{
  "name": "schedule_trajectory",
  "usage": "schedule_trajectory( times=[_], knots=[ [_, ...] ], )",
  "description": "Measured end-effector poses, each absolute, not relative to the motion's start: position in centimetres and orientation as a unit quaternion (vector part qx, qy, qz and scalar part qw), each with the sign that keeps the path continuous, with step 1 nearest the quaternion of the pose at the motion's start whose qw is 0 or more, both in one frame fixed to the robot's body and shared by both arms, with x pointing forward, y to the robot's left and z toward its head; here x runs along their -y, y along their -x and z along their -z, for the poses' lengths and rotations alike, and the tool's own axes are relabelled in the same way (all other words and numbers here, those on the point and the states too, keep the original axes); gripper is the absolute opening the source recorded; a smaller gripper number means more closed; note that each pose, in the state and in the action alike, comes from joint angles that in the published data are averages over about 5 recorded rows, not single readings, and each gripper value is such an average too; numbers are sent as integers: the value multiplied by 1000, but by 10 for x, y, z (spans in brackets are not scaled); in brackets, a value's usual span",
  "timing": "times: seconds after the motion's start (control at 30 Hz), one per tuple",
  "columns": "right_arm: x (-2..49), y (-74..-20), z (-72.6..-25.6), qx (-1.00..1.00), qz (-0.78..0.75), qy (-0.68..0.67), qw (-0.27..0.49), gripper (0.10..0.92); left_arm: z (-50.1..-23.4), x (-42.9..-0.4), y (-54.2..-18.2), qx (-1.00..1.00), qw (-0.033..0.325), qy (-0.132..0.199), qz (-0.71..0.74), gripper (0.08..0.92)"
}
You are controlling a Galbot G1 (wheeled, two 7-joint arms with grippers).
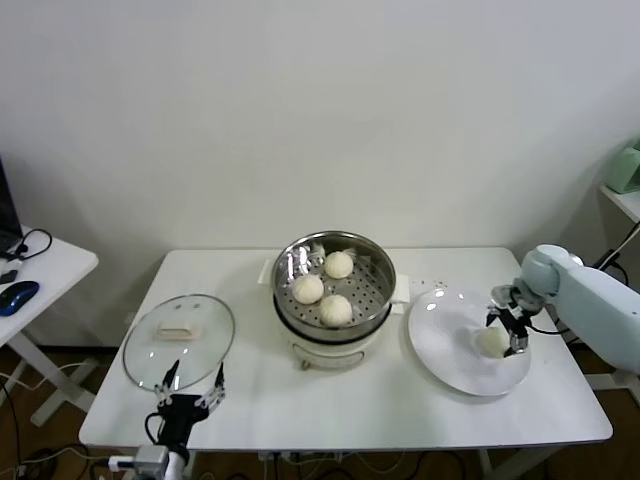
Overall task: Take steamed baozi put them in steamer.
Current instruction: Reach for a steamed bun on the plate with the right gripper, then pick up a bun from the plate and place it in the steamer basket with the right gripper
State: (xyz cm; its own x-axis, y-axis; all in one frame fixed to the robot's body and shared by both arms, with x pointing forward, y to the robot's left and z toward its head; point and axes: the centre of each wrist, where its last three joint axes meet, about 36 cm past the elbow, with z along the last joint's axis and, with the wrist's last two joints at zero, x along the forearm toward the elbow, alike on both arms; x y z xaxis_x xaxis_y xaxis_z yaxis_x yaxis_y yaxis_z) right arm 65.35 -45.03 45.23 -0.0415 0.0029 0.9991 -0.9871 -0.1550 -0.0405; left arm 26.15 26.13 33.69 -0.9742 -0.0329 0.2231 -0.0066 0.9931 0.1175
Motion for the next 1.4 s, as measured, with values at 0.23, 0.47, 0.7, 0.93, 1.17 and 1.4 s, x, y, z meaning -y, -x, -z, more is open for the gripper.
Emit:
schedule_trajectory(
  times=[0.23, 0.47, 0.7, 0.93, 1.17, 1.4],
  knots=[
    [452, -653, -452, 472, -546, -525, 452, 723, -336, -261, -261, 992, 114, -10, 58, 823],
    [454, -654, -455, 481, -541, -522, 452, 713, -336, -261, -261, 992, 114, -11, 57, 823],
    [454, -659, -471, 505, -526, -518, 448, 715, -337, -261, -261, 992, 112, -11, 56, 823],
    [442, -679, -517, 548, -501, -511, 433, 718, -340, -260, -261, 993, 106, -8, 54, 823],
    [417, -711, -587, 594, -472, -504, 412, 721, -343, -257, -258, 994, 100, -2, 53, 823],
    [367, -741, -661, 628, -448, -510, 381, 719, -345, -253, -257, 994, 98, 2, 49, 823]
  ],
)
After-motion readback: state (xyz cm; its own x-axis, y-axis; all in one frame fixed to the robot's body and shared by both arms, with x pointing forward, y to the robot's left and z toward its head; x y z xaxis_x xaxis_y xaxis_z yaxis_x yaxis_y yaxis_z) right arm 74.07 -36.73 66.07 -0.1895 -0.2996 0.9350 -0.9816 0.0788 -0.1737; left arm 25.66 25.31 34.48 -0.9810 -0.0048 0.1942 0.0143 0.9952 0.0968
